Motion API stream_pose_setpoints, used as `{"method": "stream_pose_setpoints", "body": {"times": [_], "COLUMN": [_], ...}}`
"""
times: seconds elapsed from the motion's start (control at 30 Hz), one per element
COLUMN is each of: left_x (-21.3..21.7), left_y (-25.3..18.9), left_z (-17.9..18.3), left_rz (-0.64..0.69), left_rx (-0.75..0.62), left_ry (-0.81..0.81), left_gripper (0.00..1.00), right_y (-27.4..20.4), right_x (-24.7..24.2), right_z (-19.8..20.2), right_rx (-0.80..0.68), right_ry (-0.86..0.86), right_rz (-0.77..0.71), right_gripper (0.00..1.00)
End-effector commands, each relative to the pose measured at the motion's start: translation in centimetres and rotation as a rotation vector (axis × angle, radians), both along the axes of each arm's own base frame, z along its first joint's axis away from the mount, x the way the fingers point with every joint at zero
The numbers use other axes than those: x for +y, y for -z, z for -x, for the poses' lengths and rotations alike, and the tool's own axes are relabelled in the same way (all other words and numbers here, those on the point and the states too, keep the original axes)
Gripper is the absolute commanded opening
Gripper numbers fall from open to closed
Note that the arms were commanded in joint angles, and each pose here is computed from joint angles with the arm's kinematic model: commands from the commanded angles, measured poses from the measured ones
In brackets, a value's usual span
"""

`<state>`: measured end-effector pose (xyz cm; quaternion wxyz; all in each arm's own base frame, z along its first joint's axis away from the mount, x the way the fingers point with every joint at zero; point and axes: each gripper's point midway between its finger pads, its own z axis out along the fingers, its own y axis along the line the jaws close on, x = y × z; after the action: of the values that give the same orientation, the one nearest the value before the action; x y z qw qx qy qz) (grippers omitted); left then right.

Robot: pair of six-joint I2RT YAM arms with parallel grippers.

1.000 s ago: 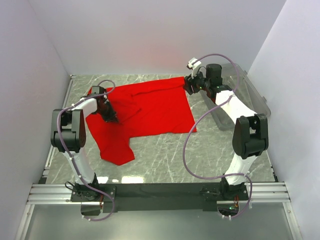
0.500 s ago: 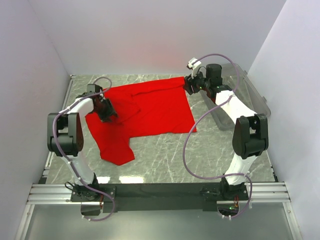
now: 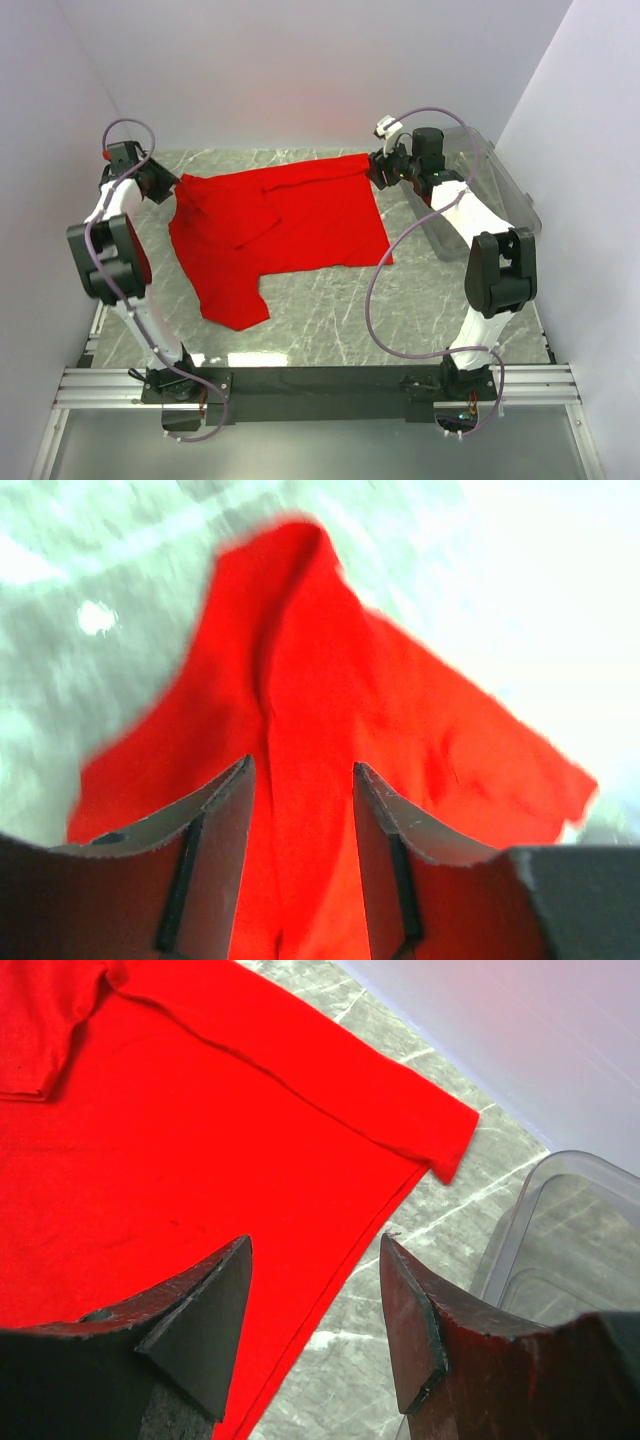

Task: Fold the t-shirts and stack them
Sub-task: Fold the tshirt

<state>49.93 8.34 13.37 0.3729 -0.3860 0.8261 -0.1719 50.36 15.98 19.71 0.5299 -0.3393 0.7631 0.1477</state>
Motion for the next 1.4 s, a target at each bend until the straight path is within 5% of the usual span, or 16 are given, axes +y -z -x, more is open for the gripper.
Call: {"method": "stream_pose_setpoints", "body": {"times": [0.0, 0.27, 0.73, 1.37], "left_x": [2.3, 4.6, 3.9, 3.2], "left_y": [0.2, 4.3, 3.5, 5.9], "left_z": [-3.5, -7.5, -11.5, -12.4], "left_rz": [-0.008, 0.047, 0.248, 0.327], "left_rx": [-0.038, -0.015, -0.198, -0.189], "left_ry": [-0.062, -0.053, -0.081, -0.048], "left_gripper": [0.49, 0.4, 0.41, 0.4], "right_y": [-4.1, -3.8, -2.8, -2.2], "right_x": [-0.6, -1.2, -1.3, -1.4], "right_z": [0.2, -0.1, -0.3, -0.4], "right_rx": [-0.099, -0.094, -0.067, -0.054], "right_ry": [0.012, 0.027, 0.028, 0.032], "right_rz": [-0.017, -0.001, 0.009, 0.019], "right_gripper": [0.61, 0.61, 0.61, 0.61]}}
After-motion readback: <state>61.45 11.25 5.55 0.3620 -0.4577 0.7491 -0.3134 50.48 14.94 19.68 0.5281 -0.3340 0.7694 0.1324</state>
